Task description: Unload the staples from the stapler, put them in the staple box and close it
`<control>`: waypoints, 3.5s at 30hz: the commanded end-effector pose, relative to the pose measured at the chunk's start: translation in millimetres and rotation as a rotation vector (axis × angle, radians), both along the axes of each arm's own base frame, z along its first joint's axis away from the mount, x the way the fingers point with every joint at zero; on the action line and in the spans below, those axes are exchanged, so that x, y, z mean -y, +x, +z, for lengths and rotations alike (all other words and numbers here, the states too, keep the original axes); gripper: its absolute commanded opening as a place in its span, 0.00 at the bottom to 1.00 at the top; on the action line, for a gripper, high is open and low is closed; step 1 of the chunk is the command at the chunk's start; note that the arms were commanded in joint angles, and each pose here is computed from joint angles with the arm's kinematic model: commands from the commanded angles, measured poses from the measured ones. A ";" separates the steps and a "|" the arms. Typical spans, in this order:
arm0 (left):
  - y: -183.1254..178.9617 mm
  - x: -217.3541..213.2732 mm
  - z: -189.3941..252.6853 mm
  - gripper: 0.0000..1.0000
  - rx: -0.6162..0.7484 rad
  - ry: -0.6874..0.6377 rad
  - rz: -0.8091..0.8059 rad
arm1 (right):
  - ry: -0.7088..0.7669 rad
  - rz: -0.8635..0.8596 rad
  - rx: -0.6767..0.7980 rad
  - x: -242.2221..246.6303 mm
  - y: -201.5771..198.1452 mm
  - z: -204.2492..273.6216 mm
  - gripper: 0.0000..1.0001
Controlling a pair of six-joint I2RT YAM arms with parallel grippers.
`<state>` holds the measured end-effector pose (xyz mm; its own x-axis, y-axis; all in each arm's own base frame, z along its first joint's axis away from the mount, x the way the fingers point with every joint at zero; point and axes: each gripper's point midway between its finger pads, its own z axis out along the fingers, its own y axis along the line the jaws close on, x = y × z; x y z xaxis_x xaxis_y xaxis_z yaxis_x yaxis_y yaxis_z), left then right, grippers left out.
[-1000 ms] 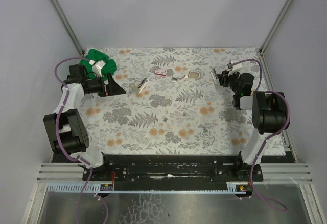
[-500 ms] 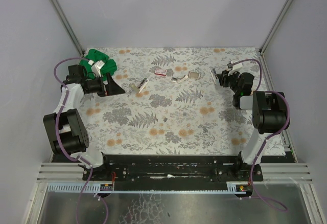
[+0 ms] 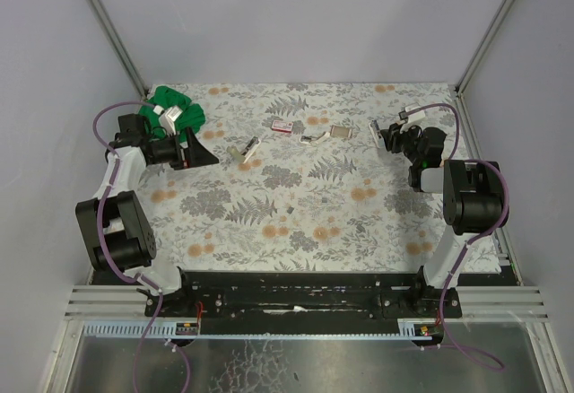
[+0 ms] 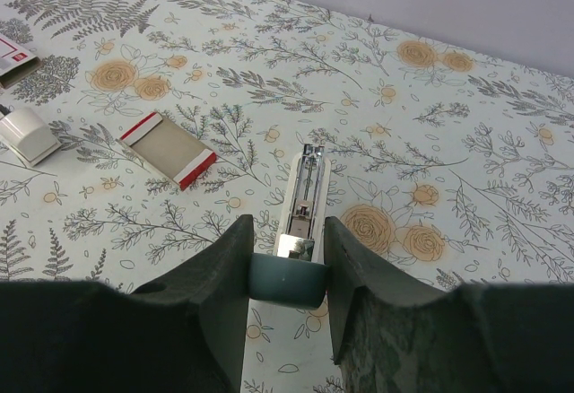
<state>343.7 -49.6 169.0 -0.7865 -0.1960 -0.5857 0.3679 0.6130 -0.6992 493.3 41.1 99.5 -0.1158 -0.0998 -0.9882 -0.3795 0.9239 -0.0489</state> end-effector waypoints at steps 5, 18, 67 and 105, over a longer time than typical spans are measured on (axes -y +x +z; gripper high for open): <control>4.8 -3.9 3.7 1.00 0.041 -0.013 0.003 | -0.015 0.023 0.094 -1.9 12.9 28.2 0.43; 4.8 -5.3 4.5 1.00 0.042 -0.022 0.005 | -0.009 0.029 0.086 -3.4 14.0 29.9 0.52; 15.7 -26.9 22.1 1.00 0.168 0.160 0.153 | 0.132 -0.350 -0.752 14.5 94.8 -59.5 0.48; 81.3 127.8 131.4 1.00 0.458 0.396 0.012 | 0.130 -0.265 -0.734 4.3 77.5 -36.1 0.00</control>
